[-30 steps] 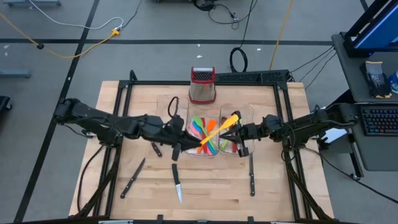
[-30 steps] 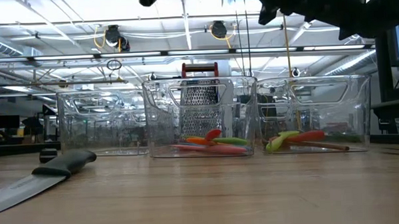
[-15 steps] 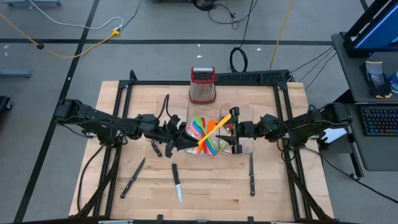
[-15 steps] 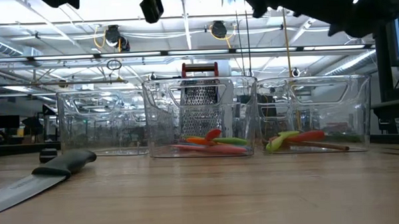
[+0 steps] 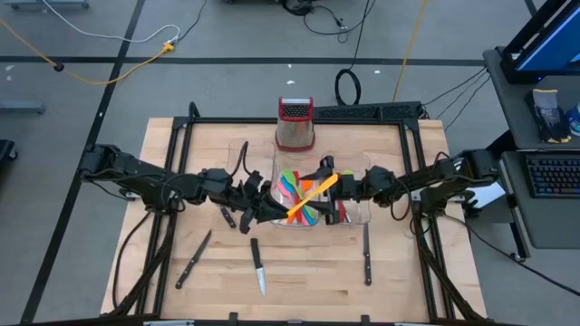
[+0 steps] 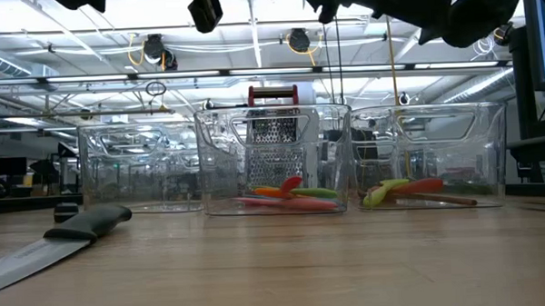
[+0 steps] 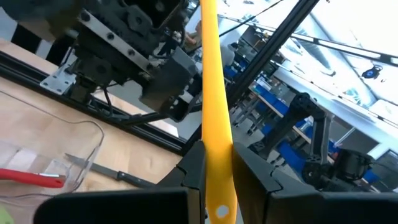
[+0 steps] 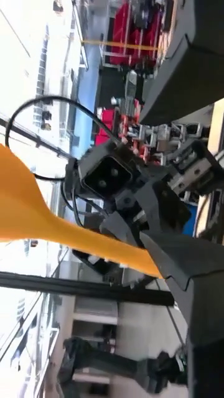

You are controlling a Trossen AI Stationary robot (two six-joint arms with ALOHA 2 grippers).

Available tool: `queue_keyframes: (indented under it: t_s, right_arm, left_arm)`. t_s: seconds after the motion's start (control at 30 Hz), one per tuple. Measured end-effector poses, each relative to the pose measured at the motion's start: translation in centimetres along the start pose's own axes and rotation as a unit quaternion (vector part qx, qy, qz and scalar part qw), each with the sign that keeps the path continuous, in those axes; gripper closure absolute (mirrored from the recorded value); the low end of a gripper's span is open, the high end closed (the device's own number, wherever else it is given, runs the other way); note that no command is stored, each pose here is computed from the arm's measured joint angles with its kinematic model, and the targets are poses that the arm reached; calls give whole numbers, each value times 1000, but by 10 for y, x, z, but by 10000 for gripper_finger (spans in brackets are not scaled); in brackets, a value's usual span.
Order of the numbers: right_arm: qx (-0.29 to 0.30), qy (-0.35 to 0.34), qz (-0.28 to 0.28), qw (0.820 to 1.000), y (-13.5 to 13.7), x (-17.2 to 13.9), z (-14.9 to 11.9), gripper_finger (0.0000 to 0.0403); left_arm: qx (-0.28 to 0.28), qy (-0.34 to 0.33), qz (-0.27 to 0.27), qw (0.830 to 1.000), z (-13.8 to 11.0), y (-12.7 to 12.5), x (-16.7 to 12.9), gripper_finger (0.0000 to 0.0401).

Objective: Pick & Place Kitchen Items
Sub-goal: Put the yellow spatula into the middle transparent bin

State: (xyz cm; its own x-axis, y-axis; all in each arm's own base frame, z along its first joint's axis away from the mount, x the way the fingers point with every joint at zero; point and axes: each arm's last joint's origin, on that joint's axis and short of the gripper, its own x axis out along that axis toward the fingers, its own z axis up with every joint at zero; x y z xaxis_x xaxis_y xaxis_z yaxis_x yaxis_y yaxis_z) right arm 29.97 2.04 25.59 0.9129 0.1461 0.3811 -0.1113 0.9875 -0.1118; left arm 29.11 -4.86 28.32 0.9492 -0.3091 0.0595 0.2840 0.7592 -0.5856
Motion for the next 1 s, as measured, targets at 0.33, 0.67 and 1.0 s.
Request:
queue_keyframes:
  t_s: [0.33,0.67,1.0]
  right_arm:
    - [16,19,21,999,8,0,-3,115]
    - [27,-8,42,999,13,2,3,113]
    - [46,8,53,998,12,19,11,127]
  left_arm:
    - [-1,2,-2,1000,0,1,0,350]
    - [-2,7,9,1000,-1,3,0,350]
    - [-4,10,26,1000,-3,5,0,350]
